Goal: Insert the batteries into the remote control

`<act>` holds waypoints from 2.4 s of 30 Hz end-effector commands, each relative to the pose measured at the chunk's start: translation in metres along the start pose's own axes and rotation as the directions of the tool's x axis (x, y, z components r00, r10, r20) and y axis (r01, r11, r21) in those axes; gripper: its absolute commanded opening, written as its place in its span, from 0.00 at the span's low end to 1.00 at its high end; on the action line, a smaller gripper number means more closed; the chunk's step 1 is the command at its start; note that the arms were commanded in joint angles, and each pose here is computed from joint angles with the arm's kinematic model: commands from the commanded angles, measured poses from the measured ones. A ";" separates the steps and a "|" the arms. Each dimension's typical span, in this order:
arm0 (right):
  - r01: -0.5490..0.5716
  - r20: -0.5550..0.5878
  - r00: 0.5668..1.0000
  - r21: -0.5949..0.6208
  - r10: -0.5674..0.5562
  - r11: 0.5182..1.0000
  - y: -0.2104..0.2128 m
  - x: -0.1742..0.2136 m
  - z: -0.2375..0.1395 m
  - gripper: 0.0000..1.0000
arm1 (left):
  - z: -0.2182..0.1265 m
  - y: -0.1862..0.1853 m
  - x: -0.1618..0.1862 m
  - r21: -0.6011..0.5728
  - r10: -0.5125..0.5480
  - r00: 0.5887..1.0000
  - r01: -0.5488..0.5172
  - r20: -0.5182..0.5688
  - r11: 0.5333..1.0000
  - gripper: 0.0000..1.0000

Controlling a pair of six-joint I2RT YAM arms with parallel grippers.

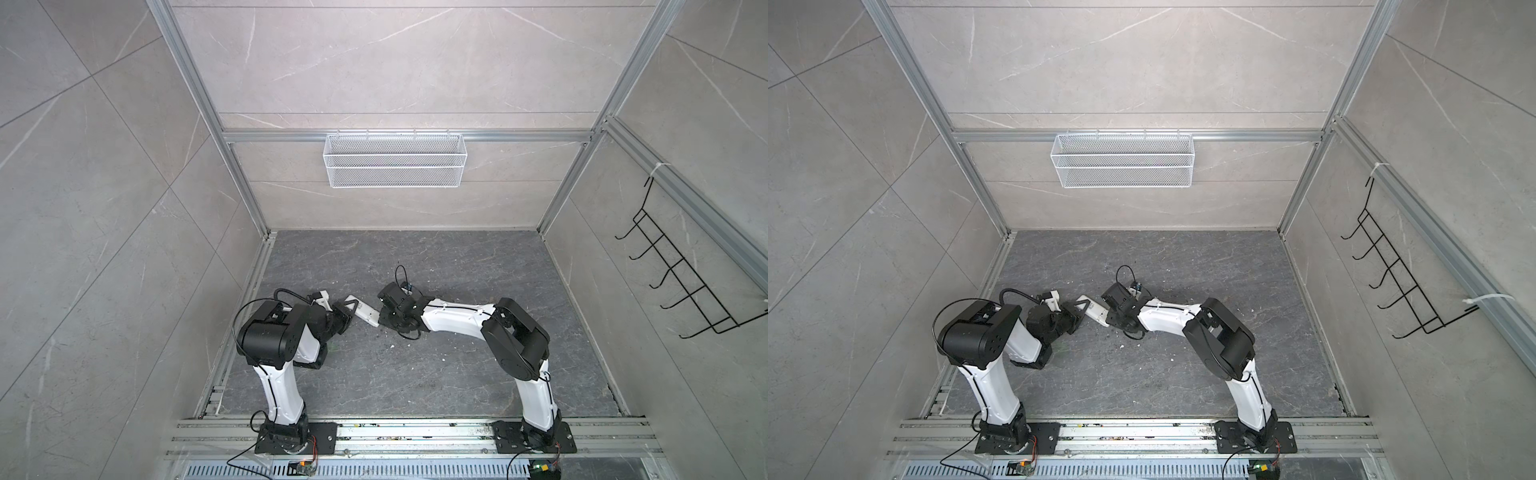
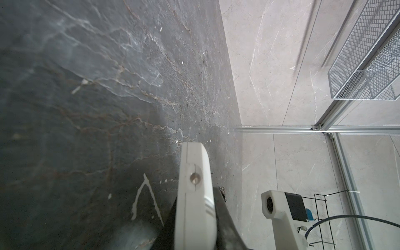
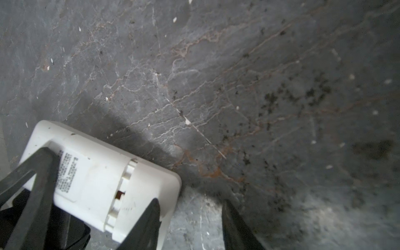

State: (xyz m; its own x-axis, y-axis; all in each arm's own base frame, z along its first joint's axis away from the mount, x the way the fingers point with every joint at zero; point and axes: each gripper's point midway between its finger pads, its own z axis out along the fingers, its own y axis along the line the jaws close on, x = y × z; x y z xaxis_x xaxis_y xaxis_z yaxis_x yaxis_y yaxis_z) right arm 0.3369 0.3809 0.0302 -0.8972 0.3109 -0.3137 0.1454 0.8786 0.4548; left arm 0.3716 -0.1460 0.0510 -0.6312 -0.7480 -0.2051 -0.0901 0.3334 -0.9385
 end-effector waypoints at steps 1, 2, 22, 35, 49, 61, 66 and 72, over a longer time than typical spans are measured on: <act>0.005 -0.033 0.999 -0.012 -0.006 1.000 0.002 0.008 -0.008 0.58 | 0.001 -0.034 -0.011 0.116 0.060 0.998 -0.063 0.036 0.991 0.00; -0.021 -0.030 0.999 -0.045 0.020 0.999 0.006 0.008 -0.008 0.61 | 0.001 -0.034 -0.012 0.115 0.059 0.998 -0.063 0.037 0.991 0.00; -0.340 -0.063 0.940 -0.262 0.336 0.903 0.027 0.012 0.018 0.56 | -0.002 -0.037 -0.013 0.119 0.056 0.997 -0.062 0.047 0.991 0.00; -0.340 -0.048 0.940 -0.229 0.338 0.912 0.016 0.014 0.023 0.39 | -0.001 -0.035 -0.013 0.116 0.053 0.998 -0.058 0.047 0.992 0.00; -0.257 0.057 0.962 -0.133 0.266 0.957 -0.012 0.006 -0.004 0.37 | -0.001 -0.034 -0.013 0.113 0.057 0.997 -0.062 0.047 0.992 0.00; -0.258 0.031 0.961 -0.257 0.275 0.931 0.016 -0.002 -0.021 0.70 | 0.005 -0.040 -0.018 0.130 0.053 0.997 -0.059 0.048 0.990 0.00; -0.228 0.034 0.968 -0.301 0.249 0.926 0.016 -0.026 -0.034 0.75 | 0.005 -0.056 -0.037 0.149 0.069 0.988 -0.089 0.140 0.985 0.00; -0.219 0.029 0.966 -0.448 0.259 0.867 0.033 -0.048 -0.035 0.75 | 0.029 -0.068 -0.040 0.213 0.006 0.999 -0.018 0.054 0.977 0.00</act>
State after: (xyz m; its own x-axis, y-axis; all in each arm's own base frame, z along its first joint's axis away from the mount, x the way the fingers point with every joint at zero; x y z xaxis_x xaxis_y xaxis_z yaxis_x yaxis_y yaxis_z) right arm 0.3670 0.3701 0.0710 -0.8027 0.5632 -0.1961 0.2253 0.5908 0.7748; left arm 0.4116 -0.1477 0.0901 -0.5769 -0.7838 -0.2299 0.0041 0.2786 -0.9604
